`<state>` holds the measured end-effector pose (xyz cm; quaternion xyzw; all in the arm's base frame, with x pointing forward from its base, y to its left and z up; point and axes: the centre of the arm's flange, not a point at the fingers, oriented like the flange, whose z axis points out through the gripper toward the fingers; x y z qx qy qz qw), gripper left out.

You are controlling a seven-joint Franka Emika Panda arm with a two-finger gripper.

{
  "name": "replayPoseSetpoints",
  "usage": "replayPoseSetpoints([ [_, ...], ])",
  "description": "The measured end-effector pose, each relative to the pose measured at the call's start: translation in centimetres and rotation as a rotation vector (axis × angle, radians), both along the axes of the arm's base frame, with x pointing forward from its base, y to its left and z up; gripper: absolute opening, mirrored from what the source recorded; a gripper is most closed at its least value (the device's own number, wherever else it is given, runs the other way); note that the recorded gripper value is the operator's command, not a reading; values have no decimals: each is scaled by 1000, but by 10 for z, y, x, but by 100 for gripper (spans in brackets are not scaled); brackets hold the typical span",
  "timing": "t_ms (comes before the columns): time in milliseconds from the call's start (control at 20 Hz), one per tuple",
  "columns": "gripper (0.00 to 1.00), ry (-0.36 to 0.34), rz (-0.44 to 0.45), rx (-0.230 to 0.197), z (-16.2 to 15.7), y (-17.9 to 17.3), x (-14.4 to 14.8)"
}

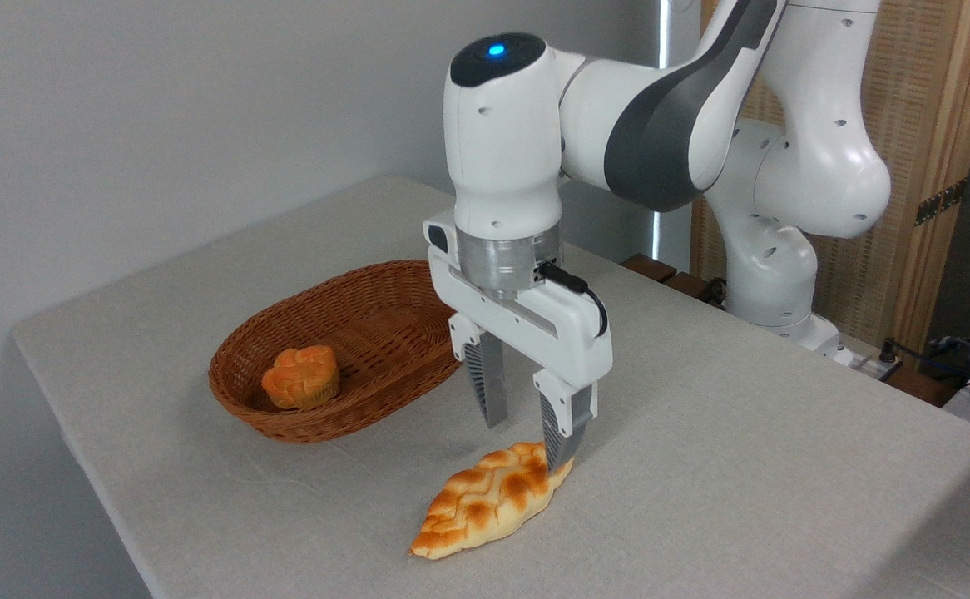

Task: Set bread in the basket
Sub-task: 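Lower the gripper over the braided loaf's end and align fingers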

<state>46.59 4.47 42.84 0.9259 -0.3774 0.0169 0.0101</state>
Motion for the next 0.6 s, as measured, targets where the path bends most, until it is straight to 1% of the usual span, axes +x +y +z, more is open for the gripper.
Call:
replayPoseSetpoints([
  [50,100,6,-8,13,-3,1,-1],
  [150,100,13,-17,26,-6,1,-2],
  [300,100,32,-54,85,-13,4,-5],
  [350,100,38,-60,93,-15,4,-6],
  [450,100,38,-63,97,-18,4,-5],
  [600,100,20,-65,99,-21,4,-3],
])
